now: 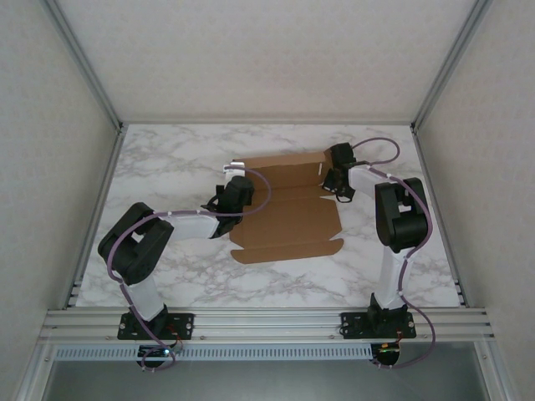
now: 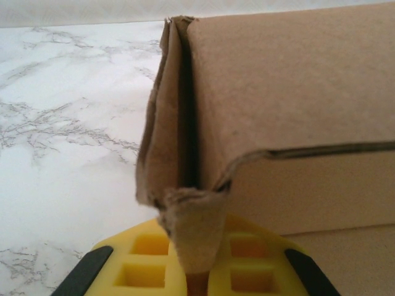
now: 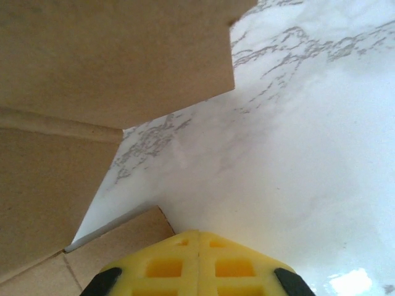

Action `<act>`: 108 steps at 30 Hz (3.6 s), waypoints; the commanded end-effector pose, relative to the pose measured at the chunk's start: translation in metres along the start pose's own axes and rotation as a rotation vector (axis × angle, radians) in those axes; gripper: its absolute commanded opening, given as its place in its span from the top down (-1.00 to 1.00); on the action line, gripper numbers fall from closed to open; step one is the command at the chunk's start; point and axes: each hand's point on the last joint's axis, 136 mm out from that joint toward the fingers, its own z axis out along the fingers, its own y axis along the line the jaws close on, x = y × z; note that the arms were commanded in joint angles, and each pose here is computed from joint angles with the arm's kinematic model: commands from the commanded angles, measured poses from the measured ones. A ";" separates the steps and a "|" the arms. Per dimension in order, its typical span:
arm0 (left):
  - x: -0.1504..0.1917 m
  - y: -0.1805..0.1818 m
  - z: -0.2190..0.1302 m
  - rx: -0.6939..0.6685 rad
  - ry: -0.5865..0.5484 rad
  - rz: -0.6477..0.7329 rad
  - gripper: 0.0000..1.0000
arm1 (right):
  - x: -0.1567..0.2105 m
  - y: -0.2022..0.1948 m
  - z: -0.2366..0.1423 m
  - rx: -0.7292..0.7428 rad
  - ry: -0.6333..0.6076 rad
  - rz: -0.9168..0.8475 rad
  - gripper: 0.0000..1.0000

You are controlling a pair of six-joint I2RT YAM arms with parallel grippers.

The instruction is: Fold the paper box

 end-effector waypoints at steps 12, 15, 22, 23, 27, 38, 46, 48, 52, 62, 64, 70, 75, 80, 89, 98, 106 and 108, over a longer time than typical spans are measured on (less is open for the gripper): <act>-0.015 -0.003 -0.004 -0.009 -0.035 0.009 1.00 | 0.000 0.013 -0.006 -0.058 0.004 -0.048 0.11; -0.014 -0.003 -0.003 -0.012 -0.033 0.011 1.00 | -0.001 0.028 -0.013 -0.157 0.004 -0.033 0.05; -0.013 -0.004 -0.002 -0.009 -0.030 0.012 1.00 | -0.002 0.053 -0.027 -0.350 0.036 0.041 0.10; -0.014 -0.004 -0.002 -0.009 -0.030 0.013 1.00 | -0.003 0.054 -0.029 -0.365 0.033 0.050 0.11; -0.014 -0.004 -0.002 -0.009 -0.031 0.012 1.00 | -0.008 0.062 -0.044 -0.453 0.022 0.079 0.16; -0.015 -0.006 -0.003 0.000 -0.030 0.010 1.00 | 0.010 0.074 -0.027 -0.563 0.100 0.158 0.24; -0.013 -0.010 -0.003 0.015 -0.023 0.007 1.00 | 0.031 0.082 -0.005 -0.546 0.147 0.160 0.26; -0.013 -0.011 -0.003 0.018 -0.024 0.007 1.00 | 0.036 0.083 0.002 -0.520 0.160 0.158 0.28; -0.012 -0.011 -0.003 0.017 -0.023 0.009 1.00 | 0.046 0.076 0.017 -0.428 0.184 0.158 0.39; -0.012 -0.006 -0.002 -0.016 -0.024 0.014 1.00 | 0.056 0.070 0.020 -0.352 0.197 0.125 0.54; -0.012 -0.002 -0.001 -0.039 -0.023 0.019 1.00 | 0.048 0.073 0.004 -0.393 0.154 0.101 0.51; -0.015 0.011 0.005 -0.088 -0.020 -0.010 1.00 | 0.032 0.069 -0.043 -0.453 0.055 0.032 0.40; -0.019 0.018 0.009 -0.099 -0.021 -0.032 1.00 | 0.034 0.057 -0.069 -0.465 0.023 -0.007 0.35; -0.021 0.025 0.014 -0.105 -0.016 -0.055 1.00 | 0.043 0.043 -0.087 -0.437 0.019 -0.079 0.31; -0.021 0.027 0.019 -0.098 -0.008 -0.066 1.00 | 0.026 0.044 -0.143 -0.507 -0.120 -0.150 0.57; -0.018 0.025 0.022 -0.086 0.001 -0.067 1.00 | -0.005 0.028 -0.160 -0.373 -0.202 -0.089 0.94; -0.019 0.022 0.019 -0.066 -0.006 -0.050 1.00 | -0.049 0.036 -0.145 -0.225 -0.182 -0.049 0.98; -0.021 0.022 0.018 -0.065 -0.012 -0.050 1.00 | -0.054 0.037 -0.139 -0.200 -0.173 -0.043 0.99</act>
